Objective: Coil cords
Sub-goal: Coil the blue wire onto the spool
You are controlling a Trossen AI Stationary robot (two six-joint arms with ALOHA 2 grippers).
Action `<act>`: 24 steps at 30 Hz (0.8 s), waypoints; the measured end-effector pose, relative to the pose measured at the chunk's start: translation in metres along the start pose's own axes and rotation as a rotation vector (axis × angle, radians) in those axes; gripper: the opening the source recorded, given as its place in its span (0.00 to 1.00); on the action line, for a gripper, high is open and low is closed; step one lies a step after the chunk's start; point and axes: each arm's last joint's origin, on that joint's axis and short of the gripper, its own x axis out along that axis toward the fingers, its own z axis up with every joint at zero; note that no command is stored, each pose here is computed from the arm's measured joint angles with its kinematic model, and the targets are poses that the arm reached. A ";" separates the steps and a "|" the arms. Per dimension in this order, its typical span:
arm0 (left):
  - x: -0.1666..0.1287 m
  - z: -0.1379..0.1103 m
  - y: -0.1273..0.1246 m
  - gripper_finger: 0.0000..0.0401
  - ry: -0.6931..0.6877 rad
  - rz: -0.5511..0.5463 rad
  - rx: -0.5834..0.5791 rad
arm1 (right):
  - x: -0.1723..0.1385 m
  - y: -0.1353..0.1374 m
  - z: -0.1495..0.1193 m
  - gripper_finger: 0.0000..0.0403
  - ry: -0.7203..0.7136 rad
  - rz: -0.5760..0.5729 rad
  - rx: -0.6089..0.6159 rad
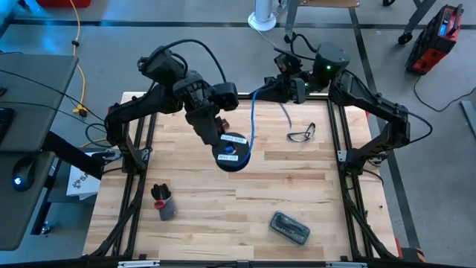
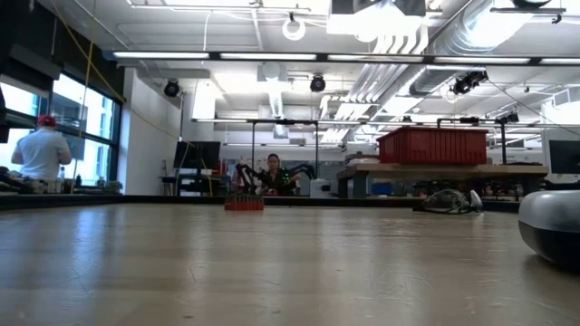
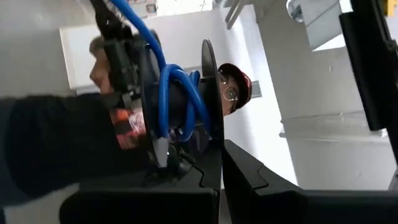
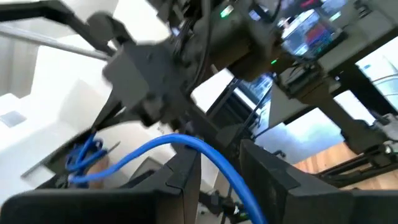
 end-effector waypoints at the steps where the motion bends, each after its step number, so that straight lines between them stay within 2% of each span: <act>1: 0.001 0.000 0.001 0.00 0.003 0.004 -0.024 | 0.000 0.000 0.000 0.26 -0.013 -0.011 0.006; 5: 0.005 0.001 0.007 0.00 0.008 0.024 -0.110 | 0.000 -0.002 0.002 0.26 -0.076 -0.060 0.022; 11: 0.010 0.012 0.021 0.00 0.018 0.035 -0.158 | -0.001 -0.004 0.004 0.26 -0.157 -0.125 0.023; 14: 0.011 0.016 0.024 0.00 0.023 0.020 -0.122 | -0.003 -0.008 0.005 0.26 -0.178 -0.176 0.029; 20: 0.012 0.017 0.019 0.00 -0.017 -0.062 -0.012 | -0.013 -0.037 0.005 0.26 -0.212 -0.451 0.072; 24: 0.012 0.018 0.018 0.00 -0.054 -0.087 0.061 | -0.013 -0.057 0.011 0.26 -0.215 -0.496 0.104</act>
